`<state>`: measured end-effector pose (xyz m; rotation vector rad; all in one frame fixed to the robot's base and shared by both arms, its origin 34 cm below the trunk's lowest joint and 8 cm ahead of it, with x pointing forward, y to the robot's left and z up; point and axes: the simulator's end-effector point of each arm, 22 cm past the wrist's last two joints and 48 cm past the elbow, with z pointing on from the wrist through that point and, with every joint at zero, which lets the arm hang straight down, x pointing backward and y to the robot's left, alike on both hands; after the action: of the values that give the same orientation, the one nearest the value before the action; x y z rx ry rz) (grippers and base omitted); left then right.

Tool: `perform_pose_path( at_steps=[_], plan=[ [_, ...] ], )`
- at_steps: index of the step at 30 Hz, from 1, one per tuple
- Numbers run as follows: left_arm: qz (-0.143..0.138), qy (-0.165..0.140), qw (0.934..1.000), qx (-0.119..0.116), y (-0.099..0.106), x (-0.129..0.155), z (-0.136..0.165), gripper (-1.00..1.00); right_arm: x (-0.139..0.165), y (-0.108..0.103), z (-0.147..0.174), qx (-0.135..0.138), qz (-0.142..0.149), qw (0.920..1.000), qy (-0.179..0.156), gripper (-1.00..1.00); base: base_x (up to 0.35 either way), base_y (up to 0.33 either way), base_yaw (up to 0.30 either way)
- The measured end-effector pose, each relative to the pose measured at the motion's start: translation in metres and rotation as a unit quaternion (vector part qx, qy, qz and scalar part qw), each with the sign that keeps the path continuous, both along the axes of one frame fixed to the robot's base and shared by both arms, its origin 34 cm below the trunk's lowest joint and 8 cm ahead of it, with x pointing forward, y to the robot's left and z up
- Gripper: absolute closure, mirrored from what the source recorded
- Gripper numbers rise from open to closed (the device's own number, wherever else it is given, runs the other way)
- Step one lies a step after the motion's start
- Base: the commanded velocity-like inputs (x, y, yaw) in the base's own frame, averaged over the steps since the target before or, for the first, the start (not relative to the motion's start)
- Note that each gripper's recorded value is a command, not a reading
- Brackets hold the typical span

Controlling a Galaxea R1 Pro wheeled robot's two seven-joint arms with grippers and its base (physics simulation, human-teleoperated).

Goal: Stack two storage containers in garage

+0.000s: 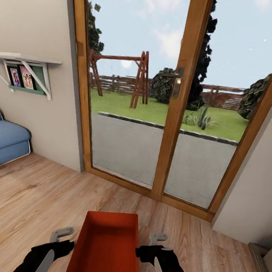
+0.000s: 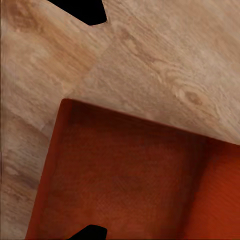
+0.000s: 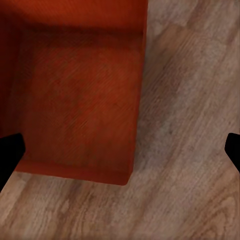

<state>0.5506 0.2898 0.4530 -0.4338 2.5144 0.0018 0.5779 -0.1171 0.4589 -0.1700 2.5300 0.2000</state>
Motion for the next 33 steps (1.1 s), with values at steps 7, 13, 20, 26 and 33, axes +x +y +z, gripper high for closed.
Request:
perform_pose_path(
  at_steps=[7, 13, 20, 26, 33],
  plan=[
    [0.003, 0.015, 0.9998, -0.011, -0.006, -0.006, -0.010, -1.00, 0.006, 0.003, 0.008, -0.006, -0.007, 0.9999, -0.009, -1.00, 0.000, 0.000, 0.000],
    [-0.043, 0.058, 0.9973, -0.011, -0.046, -0.006, -0.031, -1.00, 0.022, -0.004, 0.020, -0.039, -0.035, 0.9984, -0.021, -1.00, 0.000, 0.000, 0.000],
    [-0.050, 0.048, 0.9974, -0.019, -0.066, 0.004, -0.023, -1.00, 0.025, -0.003, 0.022, -0.046, -0.033, 0.9981, -0.026, -1.00, 0.000, 0.000, 0.000],
    [-0.051, 0.037, 0.9978, -0.021, -0.071, 0.011, -0.016, -1.00, 0.023, 0.012, 0.025, -0.055, -0.006, 0.9979, -0.035, -1.00, 0.000, 0.000, 0.000],
    [-0.049, 0.006, 0.9986, -0.021, -0.068, 0.026, -0.008, -1.00, 0.022, 0.016, 0.013, -0.056, 0.000, 0.9976, -0.040, -1.00, 0.000, 0.000, 0.000]
  ],
)
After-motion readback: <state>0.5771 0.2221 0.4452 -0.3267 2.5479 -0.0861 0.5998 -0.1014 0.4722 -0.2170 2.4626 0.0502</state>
